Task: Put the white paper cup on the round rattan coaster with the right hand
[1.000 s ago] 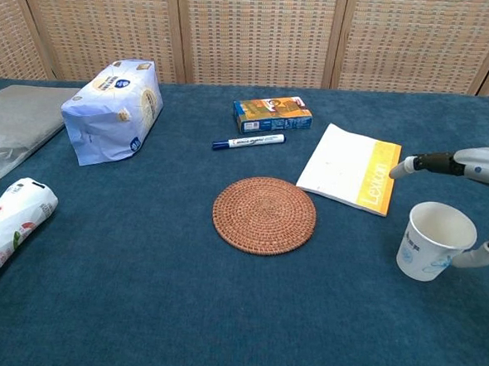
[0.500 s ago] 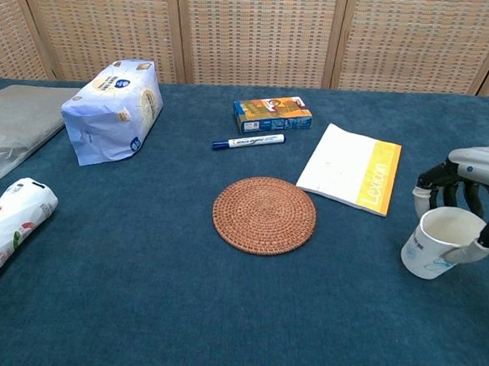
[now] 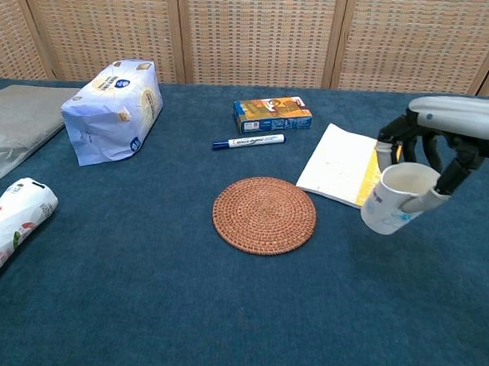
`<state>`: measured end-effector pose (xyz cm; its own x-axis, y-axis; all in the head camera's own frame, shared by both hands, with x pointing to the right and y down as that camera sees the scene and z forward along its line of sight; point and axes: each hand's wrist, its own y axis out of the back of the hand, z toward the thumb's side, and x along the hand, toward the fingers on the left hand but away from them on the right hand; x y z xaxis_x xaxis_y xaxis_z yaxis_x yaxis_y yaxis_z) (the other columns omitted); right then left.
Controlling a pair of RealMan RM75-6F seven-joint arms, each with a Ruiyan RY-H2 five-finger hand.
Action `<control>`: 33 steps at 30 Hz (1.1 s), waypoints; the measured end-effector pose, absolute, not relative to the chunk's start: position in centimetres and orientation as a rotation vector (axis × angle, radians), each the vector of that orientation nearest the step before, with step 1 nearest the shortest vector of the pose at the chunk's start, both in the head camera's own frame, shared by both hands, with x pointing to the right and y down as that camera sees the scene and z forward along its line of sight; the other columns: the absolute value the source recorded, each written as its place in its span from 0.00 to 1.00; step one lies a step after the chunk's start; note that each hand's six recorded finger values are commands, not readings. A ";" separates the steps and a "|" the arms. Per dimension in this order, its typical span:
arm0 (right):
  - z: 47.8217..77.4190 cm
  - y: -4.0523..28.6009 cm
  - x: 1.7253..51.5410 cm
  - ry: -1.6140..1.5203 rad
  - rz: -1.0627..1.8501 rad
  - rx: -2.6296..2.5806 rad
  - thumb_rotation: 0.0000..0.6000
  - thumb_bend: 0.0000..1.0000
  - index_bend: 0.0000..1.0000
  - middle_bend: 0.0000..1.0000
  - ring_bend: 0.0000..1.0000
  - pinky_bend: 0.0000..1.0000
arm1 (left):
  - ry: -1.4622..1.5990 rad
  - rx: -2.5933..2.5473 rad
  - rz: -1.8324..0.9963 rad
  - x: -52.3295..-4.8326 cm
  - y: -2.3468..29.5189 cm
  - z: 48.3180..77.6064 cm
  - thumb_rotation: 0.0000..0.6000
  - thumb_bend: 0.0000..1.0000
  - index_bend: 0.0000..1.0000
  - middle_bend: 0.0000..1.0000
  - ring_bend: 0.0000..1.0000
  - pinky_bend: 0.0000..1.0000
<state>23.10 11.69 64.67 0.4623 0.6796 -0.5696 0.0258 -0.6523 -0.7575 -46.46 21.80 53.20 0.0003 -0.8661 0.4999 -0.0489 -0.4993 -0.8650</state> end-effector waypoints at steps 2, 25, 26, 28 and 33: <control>64.7 10.4 21.6 -0.586 1.193 -2.040 1.00 0.15 0.50 0.49 0.48 0.58 | 0.954 -1.620 -1.581 -46.5 21.6 53.5 1.00 0.00 0.00 0.00 0.00 0.00; 68.5 7.2 7.8 -0.387 1.176 -2.054 1.00 0.16 0.46 0.50 0.49 0.58 | 0.944 -1.618 -1.627 -46.5 21.0 54.8 1.00 0.00 0.00 0.00 0.00 0.00; 68.6 7.2 7.6 -0.386 1.180 -2.053 1.00 0.16 0.45 0.50 0.49 0.58 | 0.943 -1.619 -1.628 -46.6 21.0 54.8 1.00 0.00 0.00 0.00 0.00 0.00; 68.8 7.3 7.4 -0.386 1.191 -2.058 1.00 0.15 0.45 0.50 0.48 0.58 | 0.943 -1.619 -1.628 -46.6 21.0 54.8 1.00 0.00 0.00 0.00 0.00 0.00; 69.2 7.6 6.9 -0.380 1.224 -2.061 1.00 0.07 0.19 0.31 0.30 0.47 | 0.949 -1.620 -1.630 -46.7 21.0 54.7 1.00 0.00 0.00 0.00 0.00 0.00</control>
